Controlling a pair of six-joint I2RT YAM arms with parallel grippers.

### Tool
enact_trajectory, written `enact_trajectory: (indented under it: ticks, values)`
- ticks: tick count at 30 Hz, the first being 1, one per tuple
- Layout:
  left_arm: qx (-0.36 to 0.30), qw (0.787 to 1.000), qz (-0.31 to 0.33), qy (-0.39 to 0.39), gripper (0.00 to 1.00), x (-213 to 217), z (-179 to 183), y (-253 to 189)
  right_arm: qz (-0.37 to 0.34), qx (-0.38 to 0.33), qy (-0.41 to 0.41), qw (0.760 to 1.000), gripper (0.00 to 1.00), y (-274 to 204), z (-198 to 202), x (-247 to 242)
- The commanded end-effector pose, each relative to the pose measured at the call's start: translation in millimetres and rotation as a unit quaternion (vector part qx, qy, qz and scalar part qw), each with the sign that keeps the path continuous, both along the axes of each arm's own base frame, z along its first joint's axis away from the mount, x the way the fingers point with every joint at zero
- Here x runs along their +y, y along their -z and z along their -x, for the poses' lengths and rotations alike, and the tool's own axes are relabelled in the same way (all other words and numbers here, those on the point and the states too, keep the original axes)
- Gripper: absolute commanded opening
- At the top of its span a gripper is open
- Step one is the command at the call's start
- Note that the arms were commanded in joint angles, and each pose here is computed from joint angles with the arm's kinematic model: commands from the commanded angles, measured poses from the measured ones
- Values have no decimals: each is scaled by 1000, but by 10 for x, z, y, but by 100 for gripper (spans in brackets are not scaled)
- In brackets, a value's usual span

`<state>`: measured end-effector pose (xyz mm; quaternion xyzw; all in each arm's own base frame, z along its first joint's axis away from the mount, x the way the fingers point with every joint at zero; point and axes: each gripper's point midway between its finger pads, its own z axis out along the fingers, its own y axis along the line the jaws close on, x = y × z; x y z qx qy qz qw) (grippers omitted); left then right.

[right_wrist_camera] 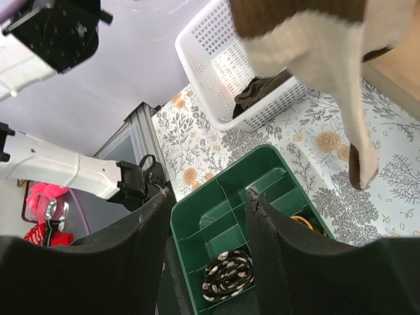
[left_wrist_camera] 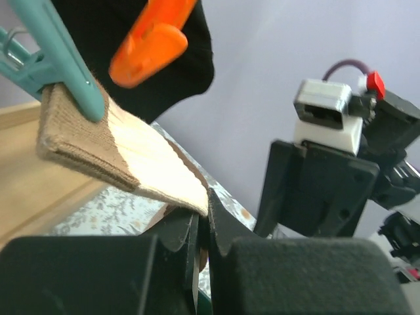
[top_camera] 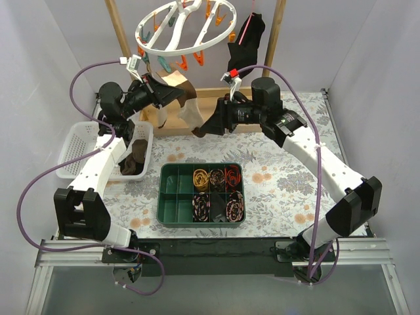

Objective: Remove the socks clipped to the hanger

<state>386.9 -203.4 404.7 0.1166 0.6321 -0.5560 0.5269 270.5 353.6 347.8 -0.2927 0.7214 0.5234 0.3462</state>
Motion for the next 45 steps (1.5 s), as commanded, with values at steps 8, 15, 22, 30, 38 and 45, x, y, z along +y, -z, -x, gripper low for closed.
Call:
enact_trajectory:
  ticks: [8,15,22,30,38,45]
  values:
    - [12,997,21,67,0,-110,471,-119,-41,-73,-35,996,62,-437,-298,192]
    - [21,994,35,101,0,-142,592,-131,-39,-96,-46,993,67,-380,-476,277]
    - [23,992,38,116,0,-157,622,-168,-27,-111,-23,993,73,-300,-591,187]
    - [32,988,49,140,0,-173,687,-206,-59,-124,-81,987,77,-343,-506,266]
    - [39,987,52,149,0,-185,666,-158,-114,-112,-142,977,48,-436,-269,361]
    - [47,987,53,143,0,-189,602,-120,-117,-95,-119,981,2,-413,-248,341]
